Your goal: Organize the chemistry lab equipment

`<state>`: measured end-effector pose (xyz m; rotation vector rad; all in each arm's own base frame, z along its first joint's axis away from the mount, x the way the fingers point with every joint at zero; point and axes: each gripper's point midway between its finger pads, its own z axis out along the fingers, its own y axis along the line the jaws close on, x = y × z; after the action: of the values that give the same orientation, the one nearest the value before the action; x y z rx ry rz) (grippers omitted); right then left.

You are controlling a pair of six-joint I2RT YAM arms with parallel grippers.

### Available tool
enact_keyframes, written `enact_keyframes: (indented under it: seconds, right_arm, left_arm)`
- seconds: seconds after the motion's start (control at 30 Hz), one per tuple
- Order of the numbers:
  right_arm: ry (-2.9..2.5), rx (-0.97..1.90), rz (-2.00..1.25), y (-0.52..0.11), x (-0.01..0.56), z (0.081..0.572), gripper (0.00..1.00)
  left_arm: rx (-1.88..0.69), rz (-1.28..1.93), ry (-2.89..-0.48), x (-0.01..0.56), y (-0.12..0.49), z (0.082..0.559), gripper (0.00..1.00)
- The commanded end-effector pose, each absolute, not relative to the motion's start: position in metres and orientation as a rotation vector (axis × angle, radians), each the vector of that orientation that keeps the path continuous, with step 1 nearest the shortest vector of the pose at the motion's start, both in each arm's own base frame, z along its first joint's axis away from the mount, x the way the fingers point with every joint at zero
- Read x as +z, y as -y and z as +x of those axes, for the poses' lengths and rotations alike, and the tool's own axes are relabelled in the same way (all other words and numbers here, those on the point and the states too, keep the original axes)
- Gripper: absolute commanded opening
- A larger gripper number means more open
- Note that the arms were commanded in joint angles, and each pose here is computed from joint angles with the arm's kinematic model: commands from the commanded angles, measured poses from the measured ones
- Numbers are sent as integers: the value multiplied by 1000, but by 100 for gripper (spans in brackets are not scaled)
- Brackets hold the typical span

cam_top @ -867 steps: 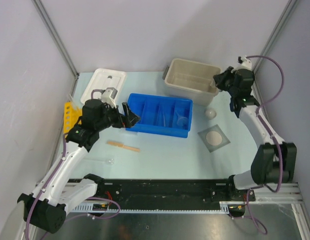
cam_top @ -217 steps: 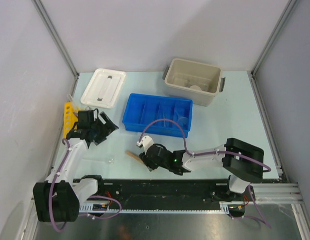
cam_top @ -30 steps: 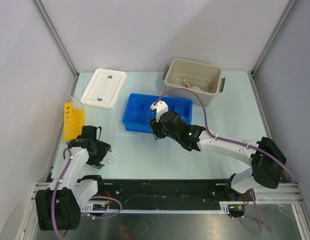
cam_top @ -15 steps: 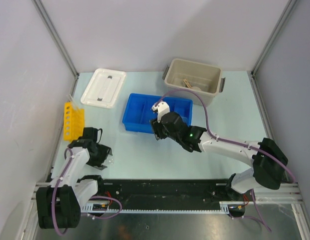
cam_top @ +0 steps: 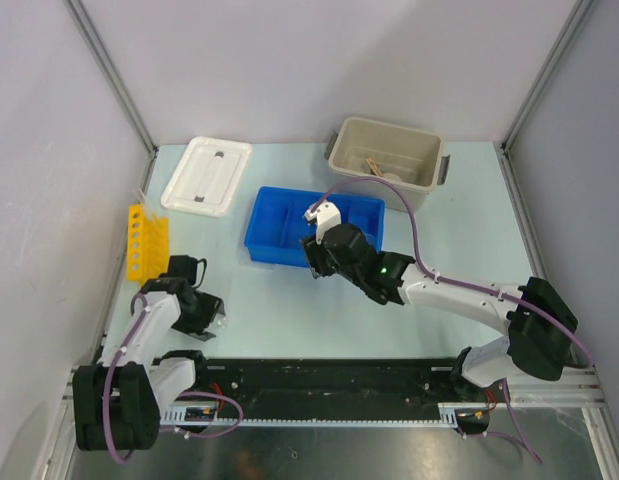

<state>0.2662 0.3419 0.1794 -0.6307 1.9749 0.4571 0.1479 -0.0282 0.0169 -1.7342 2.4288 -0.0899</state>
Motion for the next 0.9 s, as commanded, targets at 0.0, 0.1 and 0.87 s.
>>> enact_keyframes:
  seconds: [0.0,0.1,0.87]
  right_arm:
    - [-1919,470,-594,-341,199,268,55]
    - [-1924,463,-596,-341,197,268,55]
    - [-1943,421,-595,-338,187,271,56]
  left_arm:
    - [-101,-1769,-2407,19,32,150,60]
    - [-108,-1758,-2416,20,35,151,56]
    - [-208,-1578,-2377,47,40,168,33]
